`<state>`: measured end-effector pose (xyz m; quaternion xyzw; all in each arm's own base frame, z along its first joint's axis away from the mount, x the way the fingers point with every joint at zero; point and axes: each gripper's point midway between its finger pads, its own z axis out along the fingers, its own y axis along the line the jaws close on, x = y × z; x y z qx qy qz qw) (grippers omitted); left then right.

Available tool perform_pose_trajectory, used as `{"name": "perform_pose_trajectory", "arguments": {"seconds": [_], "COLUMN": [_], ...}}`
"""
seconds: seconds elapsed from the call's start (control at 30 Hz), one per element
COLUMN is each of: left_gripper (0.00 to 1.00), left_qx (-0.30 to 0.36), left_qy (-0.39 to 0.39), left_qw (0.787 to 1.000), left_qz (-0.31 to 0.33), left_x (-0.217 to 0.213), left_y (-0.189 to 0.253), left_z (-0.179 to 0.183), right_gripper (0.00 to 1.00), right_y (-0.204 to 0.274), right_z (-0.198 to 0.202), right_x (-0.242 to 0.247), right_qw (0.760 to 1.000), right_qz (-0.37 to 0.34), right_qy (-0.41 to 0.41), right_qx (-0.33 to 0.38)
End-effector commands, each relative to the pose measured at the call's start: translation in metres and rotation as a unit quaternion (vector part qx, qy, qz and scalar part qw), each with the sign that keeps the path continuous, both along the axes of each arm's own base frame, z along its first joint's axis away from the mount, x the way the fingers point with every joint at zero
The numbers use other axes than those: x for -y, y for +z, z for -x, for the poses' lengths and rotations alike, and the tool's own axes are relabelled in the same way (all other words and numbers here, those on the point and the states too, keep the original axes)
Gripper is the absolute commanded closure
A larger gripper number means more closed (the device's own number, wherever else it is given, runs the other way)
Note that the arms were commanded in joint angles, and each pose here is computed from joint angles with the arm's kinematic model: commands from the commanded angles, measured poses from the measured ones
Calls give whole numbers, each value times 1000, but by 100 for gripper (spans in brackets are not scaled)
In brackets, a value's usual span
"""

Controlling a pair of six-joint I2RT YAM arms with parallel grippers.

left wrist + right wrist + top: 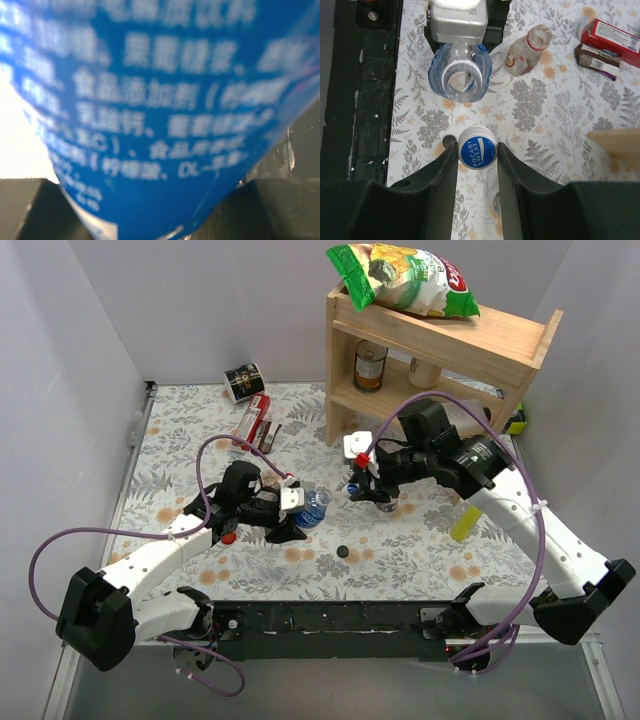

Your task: Screw on the bottle caps

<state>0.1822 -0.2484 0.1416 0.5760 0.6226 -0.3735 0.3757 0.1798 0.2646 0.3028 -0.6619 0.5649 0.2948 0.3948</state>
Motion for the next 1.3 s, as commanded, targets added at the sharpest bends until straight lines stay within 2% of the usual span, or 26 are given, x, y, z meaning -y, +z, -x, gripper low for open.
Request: {"name": "perform_pose_trajectory", "arguments": {"seconds": [0.0, 0.3, 0.73, 0.93, 1.27], "left_gripper": [100, 100, 100, 100, 100], "left_qx": [46, 43, 41, 30, 45], "left_qy": [-25, -25, -18, -20, -20], "left_qw": [999, 999, 999, 999, 999], "left_qz": [-2, -10, -19, -25, -16], "left_x": [3, 1, -7, -8, -4], "left_y": [8, 7, 6, -3, 5], "left_z": [0, 4, 11, 15, 8], "right_gripper": [69, 68, 70, 69, 67], "right_y": [21, 24, 23, 32, 21], "right_z": [3, 32, 16, 28, 41], "right_x": [-24, -43, -32, -39, -48], "right_qw": [999, 995, 997, 994, 990], "right_qz": [-25, -30, -6, -25, -13], "right_qy": [19, 78, 32, 75, 126], "right_qx": [20, 50, 74, 71, 66]}}
